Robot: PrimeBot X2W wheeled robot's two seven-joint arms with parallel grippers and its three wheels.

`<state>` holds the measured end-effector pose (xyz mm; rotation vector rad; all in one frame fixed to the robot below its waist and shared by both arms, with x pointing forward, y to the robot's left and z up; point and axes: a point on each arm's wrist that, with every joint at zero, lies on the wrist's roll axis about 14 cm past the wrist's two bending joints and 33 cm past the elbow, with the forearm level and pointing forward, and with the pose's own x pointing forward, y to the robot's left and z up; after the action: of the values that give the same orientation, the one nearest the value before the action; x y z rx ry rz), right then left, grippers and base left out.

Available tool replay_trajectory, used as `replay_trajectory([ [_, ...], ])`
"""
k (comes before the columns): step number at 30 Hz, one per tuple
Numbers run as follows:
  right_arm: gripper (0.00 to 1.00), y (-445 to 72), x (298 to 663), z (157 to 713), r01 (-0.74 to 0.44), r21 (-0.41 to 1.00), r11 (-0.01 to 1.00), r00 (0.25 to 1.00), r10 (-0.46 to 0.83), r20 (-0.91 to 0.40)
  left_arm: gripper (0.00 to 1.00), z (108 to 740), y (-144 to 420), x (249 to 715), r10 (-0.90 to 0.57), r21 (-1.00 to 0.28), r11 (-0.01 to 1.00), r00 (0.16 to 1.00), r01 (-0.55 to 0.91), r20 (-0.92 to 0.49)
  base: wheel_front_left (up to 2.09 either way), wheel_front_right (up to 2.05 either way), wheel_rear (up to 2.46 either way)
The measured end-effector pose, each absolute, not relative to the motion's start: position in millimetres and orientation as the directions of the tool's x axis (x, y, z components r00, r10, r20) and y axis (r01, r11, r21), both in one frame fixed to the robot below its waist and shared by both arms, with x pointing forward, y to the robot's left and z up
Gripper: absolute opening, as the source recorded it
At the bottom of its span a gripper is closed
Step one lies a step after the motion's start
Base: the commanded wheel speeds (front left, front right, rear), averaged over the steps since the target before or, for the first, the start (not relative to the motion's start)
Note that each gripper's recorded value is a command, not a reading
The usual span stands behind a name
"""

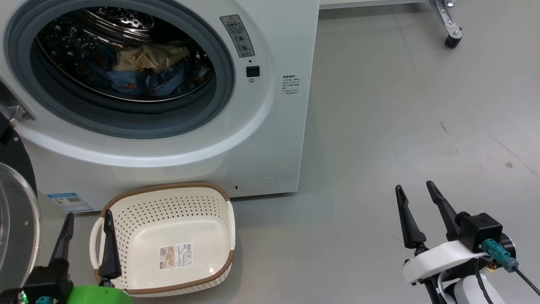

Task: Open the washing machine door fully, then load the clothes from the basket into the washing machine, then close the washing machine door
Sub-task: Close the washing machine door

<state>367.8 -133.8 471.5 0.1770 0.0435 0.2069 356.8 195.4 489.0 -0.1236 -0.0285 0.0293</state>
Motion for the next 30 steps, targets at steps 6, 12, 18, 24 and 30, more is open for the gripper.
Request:
replay_trajectory([
  [6,1.0,-133.1,368.0,471.4,-0.205,0.177,0.963,0.977,0.213,-0.025,1.0,488.7,194.2,356.2,0.028,-0.125,0.992,0.999,-0.024,0.025,0.0,0.0,0.0],
  [12,1.0,-132.6,368.2,471.0,-0.206,0.177,0.962,0.976,0.214,-0.026,1.0,488.7,194.6,355.8,0.029,-0.125,0.992,0.999,-0.025,0.025,-0.03,0.03,0.0],
  [18,1.0,-132.3,368.4,470.5,-0.207,0.178,0.962,0.976,0.215,-0.027,1.0,488.6,196.0,355.7,0.033,-0.124,0.992,0.999,-0.03,0.025,-0.25,0.25,0.0],
  [24,1.0,-132.2,368.9,469.4,-0.206,0.179,0.962,0.976,0.215,-0.031,1.0,487.7,195.5,355.9,0.032,-0.125,0.992,0.999,-0.029,0.022,-0.53,0.53,0.0],
  [30,1.0,-131.8,369.3,468.9,-0.207,0.179,0.962,0.976,0.216,-0.032,1.0,487.2,193.5,355.9,0.029,-0.126,0.992,0.999,-0.027,0.02,-0.8,0.8,0.0],
])
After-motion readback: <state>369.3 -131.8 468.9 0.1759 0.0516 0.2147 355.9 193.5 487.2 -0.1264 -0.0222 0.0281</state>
